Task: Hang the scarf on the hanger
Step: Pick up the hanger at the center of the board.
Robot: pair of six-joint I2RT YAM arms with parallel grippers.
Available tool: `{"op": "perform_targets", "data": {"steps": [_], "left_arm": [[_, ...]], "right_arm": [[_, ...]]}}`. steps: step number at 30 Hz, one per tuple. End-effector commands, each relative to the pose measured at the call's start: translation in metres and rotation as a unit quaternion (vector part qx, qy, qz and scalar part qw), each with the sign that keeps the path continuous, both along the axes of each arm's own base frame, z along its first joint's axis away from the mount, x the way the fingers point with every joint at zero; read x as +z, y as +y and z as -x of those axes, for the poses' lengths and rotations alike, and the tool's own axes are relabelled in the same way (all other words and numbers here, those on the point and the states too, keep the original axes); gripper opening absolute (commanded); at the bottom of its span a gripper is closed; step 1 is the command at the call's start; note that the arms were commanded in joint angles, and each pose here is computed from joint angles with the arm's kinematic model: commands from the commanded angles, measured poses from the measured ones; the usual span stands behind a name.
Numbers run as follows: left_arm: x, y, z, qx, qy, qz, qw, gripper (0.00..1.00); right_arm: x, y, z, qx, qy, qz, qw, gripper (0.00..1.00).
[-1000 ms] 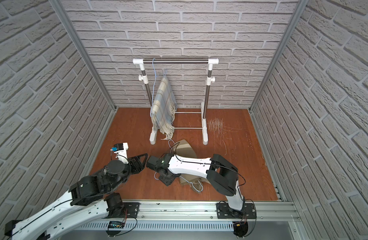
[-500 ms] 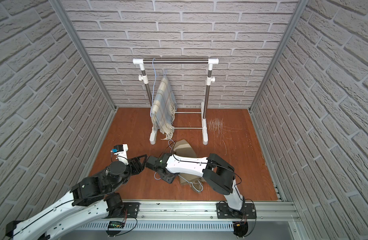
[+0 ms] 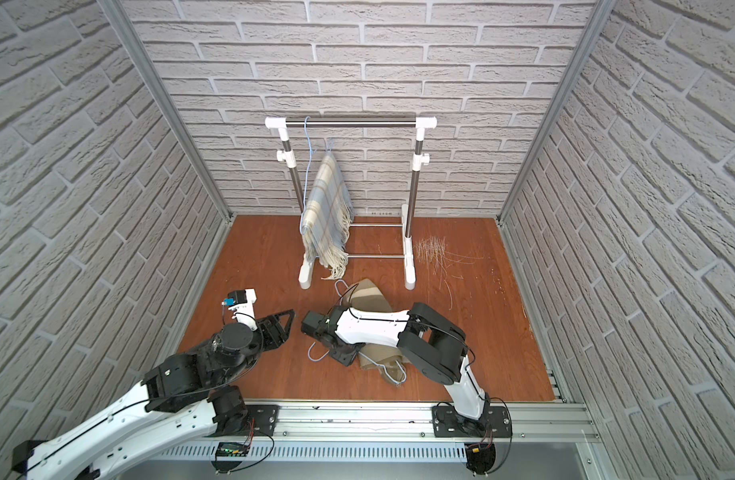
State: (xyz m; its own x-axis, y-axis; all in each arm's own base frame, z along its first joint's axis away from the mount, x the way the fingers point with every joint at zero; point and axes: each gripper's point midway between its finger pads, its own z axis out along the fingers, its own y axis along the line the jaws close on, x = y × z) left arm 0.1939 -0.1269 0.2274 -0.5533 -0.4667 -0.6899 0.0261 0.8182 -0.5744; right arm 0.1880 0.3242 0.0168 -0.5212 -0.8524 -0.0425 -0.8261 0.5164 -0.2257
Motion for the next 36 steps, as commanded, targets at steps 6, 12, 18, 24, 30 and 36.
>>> {"op": "perform_targets", "data": {"steps": [6, 12, 18, 24, 30, 36], "left_arm": [[0.005, 0.003, -0.003, 0.01, -0.013, 0.003, 1.0, 0.6], [0.017, 0.0, -0.003, -0.001, -0.026, 0.004, 1.0, 0.59], [0.023, -0.003, -0.003, -0.008, -0.035, 0.006, 0.999, 0.59], [0.028, -0.013, -0.008, -0.022, -0.044, 0.004, 0.999, 0.59], [0.038, -0.028, -0.013, -0.043, -0.054, 0.006, 0.998, 0.59], [0.049, -0.043, -0.018, -0.065, -0.068, -0.002, 0.996, 0.59]], "right_arm": [[0.036, -0.004, 0.001, -0.056, 0.012, -0.079, 0.995, 0.03], [0.098, 0.002, -0.005, -0.112, 0.033, -0.203, 0.972, 0.03], [0.165, -0.005, 0.0, -0.16, 0.078, -0.325, 0.929, 0.03], [0.247, -0.025, -0.011, -0.207, 0.061, -0.46, 0.861, 0.03], [0.324, -0.038, -0.019, -0.215, 0.029, -0.547, 0.809, 0.03], [0.39, -0.054, -0.02, -0.208, -0.002, -0.607, 0.767, 0.03]]}}
